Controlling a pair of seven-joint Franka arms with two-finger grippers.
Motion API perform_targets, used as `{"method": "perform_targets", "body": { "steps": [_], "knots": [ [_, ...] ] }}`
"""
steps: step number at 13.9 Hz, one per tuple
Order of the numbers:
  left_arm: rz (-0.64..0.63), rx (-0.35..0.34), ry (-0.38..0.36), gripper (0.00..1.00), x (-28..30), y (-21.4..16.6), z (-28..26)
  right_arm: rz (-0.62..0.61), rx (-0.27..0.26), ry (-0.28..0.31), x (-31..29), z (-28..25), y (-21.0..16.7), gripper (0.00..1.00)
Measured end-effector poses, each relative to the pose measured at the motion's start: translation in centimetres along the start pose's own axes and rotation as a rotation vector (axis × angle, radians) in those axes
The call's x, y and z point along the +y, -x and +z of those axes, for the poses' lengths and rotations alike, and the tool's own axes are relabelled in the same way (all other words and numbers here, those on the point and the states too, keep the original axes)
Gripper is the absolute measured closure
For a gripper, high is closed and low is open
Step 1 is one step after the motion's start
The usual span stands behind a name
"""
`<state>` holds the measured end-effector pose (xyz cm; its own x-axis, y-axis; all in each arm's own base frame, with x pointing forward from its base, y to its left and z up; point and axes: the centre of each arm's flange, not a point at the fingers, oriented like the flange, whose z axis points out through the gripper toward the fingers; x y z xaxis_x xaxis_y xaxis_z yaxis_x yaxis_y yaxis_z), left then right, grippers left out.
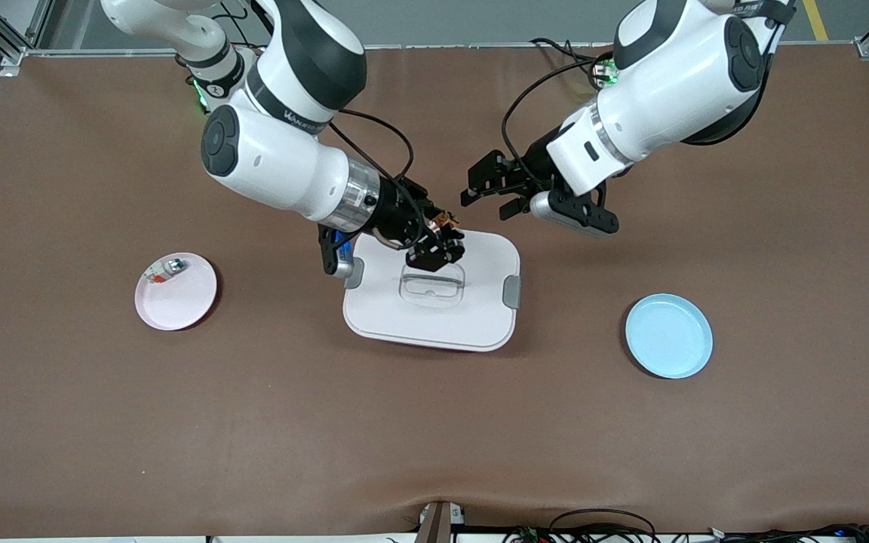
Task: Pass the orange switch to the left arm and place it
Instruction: 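Grasp the switch with the left gripper above the box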
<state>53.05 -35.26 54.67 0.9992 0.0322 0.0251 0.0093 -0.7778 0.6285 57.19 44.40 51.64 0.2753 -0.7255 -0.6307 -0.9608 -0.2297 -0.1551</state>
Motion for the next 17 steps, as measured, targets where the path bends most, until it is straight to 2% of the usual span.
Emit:
{"method": "perform_targets", "body": {
  "steps": [6, 7, 8, 9, 10, 11, 12, 17],
  "knots": [
    [-0.051, 0.031, 0.034, 0.27, 0.2, -0.5, 3.4, 0.035, -0.016, -0.033, 0.4, 0.5, 2.1, 0.27],
    [-0.061, 0.029, 0.035, 0.34, 0.3, -0.5, 3.7, 0.046, -0.017, -0.038, 0.4, 0.5, 2.2, 0.27],
    [-0.072, 0.028, 0.035, 0.46, 0.3, -0.5, 3.8, 0.053, -0.017, -0.041, 0.3, 0.5, 2.3, 0.27],
    [-0.085, 0.028, 0.036, 0.46, 0.3, -0.4, 3.8, 0.059, -0.017, -0.042, 0.3, 0.5, 2.2, 0.27],
    [-0.099, 0.028, 0.036, 0.52, 0.3, -0.4, 3.8, 0.063, -0.016, -0.041, 0.3, 0.6, 2.1, 0.27],
    [-0.107, 0.027, 0.037, 0.62, 0.3, -0.4, 3.8, 0.065, -0.017, -0.042, 0.3, 0.5, 2.1, 0.27],
    [-0.102, 0.027, 0.037, 0.65, 0.3, -0.5, 3.8, 0.068, -0.019, -0.041, 0.2, 0.5, 2.1, 0.27],
    [-0.090, 0.030, 0.035, 0.65, 0.2, -0.5, 3.8, 0.071, -0.022, -0.043, 0.2, 0.6, 2.0, 0.27]
  ]
}}
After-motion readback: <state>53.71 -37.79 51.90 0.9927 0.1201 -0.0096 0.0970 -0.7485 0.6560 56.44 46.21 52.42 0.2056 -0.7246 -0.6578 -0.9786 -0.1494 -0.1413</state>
